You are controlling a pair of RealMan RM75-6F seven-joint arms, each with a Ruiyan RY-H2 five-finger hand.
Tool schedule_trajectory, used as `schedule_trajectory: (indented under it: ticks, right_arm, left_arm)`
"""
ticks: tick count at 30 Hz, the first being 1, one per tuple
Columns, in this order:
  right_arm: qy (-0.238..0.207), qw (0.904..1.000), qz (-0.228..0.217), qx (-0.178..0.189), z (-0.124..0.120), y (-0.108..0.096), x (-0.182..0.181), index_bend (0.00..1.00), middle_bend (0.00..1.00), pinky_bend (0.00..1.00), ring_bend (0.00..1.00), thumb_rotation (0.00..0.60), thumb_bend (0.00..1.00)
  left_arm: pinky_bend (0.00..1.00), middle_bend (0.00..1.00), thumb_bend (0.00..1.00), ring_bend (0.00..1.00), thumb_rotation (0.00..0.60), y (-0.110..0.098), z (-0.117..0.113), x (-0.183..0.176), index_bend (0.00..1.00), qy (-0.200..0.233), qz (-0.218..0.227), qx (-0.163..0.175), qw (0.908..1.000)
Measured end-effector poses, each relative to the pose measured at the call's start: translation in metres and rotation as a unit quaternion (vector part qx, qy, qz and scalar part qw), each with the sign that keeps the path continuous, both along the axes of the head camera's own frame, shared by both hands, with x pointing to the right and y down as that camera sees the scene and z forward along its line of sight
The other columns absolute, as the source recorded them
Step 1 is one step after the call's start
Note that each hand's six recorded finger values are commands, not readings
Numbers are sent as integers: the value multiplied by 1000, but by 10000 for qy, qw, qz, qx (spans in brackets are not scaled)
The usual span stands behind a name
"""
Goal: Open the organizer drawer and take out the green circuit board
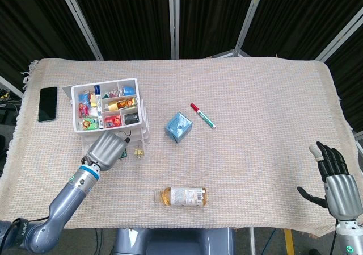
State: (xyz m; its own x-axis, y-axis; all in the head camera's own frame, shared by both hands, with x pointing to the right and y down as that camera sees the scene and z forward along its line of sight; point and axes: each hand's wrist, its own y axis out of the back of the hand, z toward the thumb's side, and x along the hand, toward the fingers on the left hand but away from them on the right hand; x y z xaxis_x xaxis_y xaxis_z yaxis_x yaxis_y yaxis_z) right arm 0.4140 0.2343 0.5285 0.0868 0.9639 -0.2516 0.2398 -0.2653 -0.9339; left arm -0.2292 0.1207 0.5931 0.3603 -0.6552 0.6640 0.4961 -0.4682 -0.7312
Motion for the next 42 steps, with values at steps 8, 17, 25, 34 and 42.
schedule_trajectory:
  ticks: [8, 17, 25, 34, 42]
  right_arm:
    - [-41, 10000, -23, 2, 0, 1, -1, 91, 0, 0, 0, 600, 32]
    - [-65, 10000, -28, -6, 0, 1, -2, 91, 0, 0, 0, 600, 32]
    - [-75, 10000, -30, -1, -1, 1, -2, 91, 0, 0, 0, 600, 32]
    - [-62, 10000, -45, -20, 1, 1, -3, 91, 0, 0, 0, 600, 32]
    - [-49, 10000, -40, -24, 1, 1, -3, 91, 0, 0, 0, 600, 32]
  left_arm:
    - [813, 966, 319, 931, 600, 0, 2, -2, 406, -29, -55, -55, 10000]
    - [814, 966, 447, 931, 600, 1, 0, -2, 415, 63, -67, -62, 9999]
    - [814, 966, 459, 931, 600, 1, -3, -2, 429, 139, -87, -24, 9999]
    - [814, 966, 459, 931, 600, -3, -15, -9, 439, 315, -171, 108, 9993]
    - [814, 966, 459, 932, 600, -4, -32, -14, 436, 485, -226, 236, 9983]
